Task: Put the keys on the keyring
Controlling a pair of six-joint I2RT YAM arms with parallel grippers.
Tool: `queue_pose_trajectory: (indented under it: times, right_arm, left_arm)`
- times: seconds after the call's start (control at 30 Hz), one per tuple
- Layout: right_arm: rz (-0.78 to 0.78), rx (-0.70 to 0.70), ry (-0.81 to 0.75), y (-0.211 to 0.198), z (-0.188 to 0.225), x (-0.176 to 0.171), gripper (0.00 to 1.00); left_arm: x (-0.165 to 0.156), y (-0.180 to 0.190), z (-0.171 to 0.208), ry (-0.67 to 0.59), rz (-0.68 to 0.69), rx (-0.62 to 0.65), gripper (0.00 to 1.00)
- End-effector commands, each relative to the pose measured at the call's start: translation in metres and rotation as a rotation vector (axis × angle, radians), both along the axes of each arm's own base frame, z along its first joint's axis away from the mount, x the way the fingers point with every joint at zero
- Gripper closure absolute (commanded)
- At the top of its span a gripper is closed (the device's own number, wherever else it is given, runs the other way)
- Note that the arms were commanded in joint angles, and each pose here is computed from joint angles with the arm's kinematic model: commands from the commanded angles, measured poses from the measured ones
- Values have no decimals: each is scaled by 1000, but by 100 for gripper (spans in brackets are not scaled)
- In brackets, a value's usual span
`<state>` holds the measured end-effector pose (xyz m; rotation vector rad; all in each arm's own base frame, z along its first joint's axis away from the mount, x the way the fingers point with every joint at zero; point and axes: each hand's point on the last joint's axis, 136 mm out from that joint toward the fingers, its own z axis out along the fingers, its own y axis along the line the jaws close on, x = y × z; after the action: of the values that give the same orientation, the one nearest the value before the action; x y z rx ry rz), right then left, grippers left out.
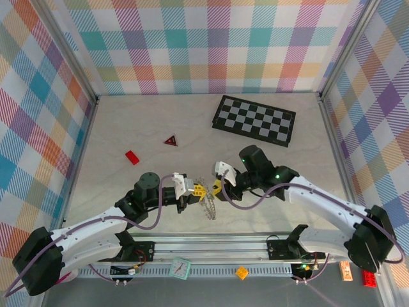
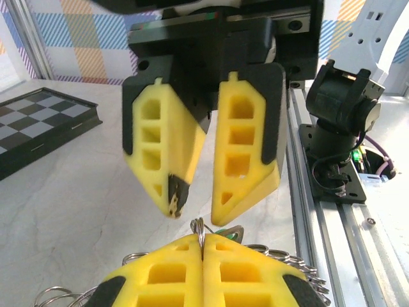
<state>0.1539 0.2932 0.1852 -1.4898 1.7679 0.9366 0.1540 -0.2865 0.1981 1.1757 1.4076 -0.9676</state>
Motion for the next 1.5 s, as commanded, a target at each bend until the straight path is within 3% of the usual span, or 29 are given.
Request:
queue_pose_trajectory:
  times: [0.0,0.37,0.53,0.63,0.77,0.83,1.03,1.47]
  right_arm:
    - [24,80,-110,4,12,5,71]
    - [100,137,-56,17,12,-3,74]
    - [107,132,-46,18,10,-3,86]
    - [115,133,-50,18,13,-5,100]
    - [103,97,-79,12,17,-3,100]
    - [99,60,-94,9,17,-2,100]
    - [116,-78,-136,4,11,-1,100]
    - [214,-182,-181,23,16,-10,100]
  left_arm:
    - [-8,-5,12,-35,-50,-58,100]
    - [-9,-8,14,-21,-66,-74,100]
    - [-10,-7,16,-22,-67,-80,100]
    - [-8,-7,16,-23,-54,-76,100]
    - [1,-1,10,-25,11,-26,74]
    - [2,3,4,-26,28,21,71]
    - [2,8,-3,-25,30,122,70]
    - [1,2,0,-28,-1,120,73]
